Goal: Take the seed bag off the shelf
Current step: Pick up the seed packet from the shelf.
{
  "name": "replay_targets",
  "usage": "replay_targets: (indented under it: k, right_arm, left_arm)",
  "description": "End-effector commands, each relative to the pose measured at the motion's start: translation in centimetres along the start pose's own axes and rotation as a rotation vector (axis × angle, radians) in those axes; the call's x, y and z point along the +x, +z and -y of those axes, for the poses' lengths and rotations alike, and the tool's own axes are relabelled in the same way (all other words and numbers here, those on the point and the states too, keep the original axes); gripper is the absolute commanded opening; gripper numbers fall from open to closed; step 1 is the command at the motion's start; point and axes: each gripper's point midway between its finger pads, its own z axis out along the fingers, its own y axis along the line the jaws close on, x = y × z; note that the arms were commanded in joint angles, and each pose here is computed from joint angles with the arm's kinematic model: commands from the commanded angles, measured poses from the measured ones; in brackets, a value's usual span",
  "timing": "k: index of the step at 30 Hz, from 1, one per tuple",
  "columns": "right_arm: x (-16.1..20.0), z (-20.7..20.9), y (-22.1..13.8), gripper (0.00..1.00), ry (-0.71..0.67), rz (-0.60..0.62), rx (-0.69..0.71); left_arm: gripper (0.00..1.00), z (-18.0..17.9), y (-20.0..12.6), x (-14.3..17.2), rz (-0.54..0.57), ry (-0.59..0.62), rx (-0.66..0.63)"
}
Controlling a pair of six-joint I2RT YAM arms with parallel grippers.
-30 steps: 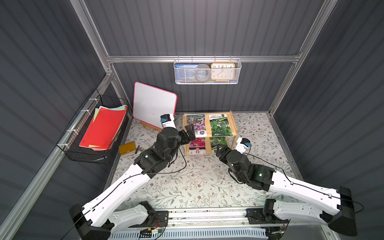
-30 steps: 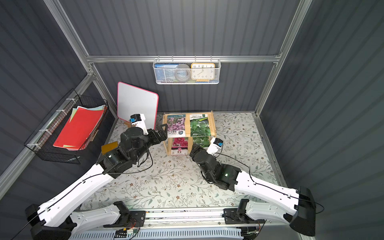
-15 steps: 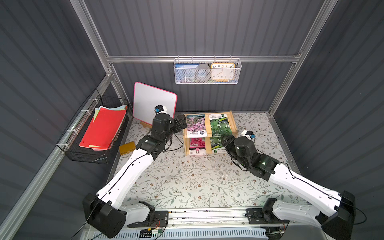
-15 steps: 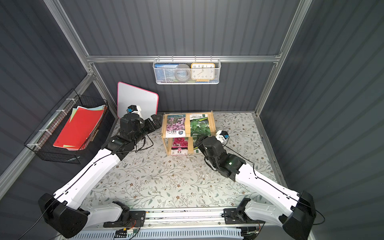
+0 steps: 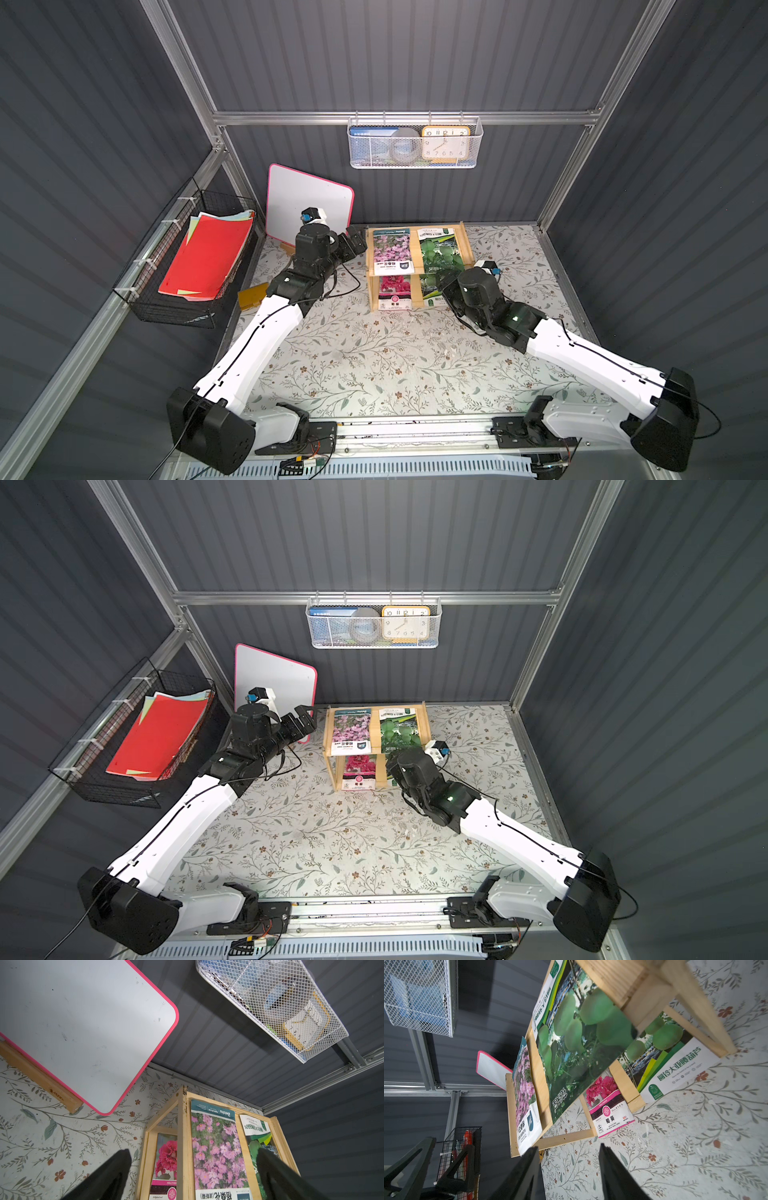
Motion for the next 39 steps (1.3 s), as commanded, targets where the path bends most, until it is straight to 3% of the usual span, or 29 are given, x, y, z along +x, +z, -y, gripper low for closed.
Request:
replay_targets:
  k: [1, 9, 39]
  right_arm:
    - [-1.0, -0.8, 0.0, 0.51, 0.013, 0.037, -0.013]
    - [-1.8, -0.2, 1.3, 0.50, 0.031, 0.091, -0.001]
    - [-2.3, -1.4, 3.5, 0.36, 0.024, 0.108, -0.015]
  left_arm:
    - [1.00, 0.0, 0.0, 0.1, 0.003, 0.020, 0.023]
    - [1.00, -0.2, 0.2, 0.5, -0.005, 0.028, 0.022]
    - [1.00, -0.6, 0.3, 0.6, -0.005, 0.049, 0.016]
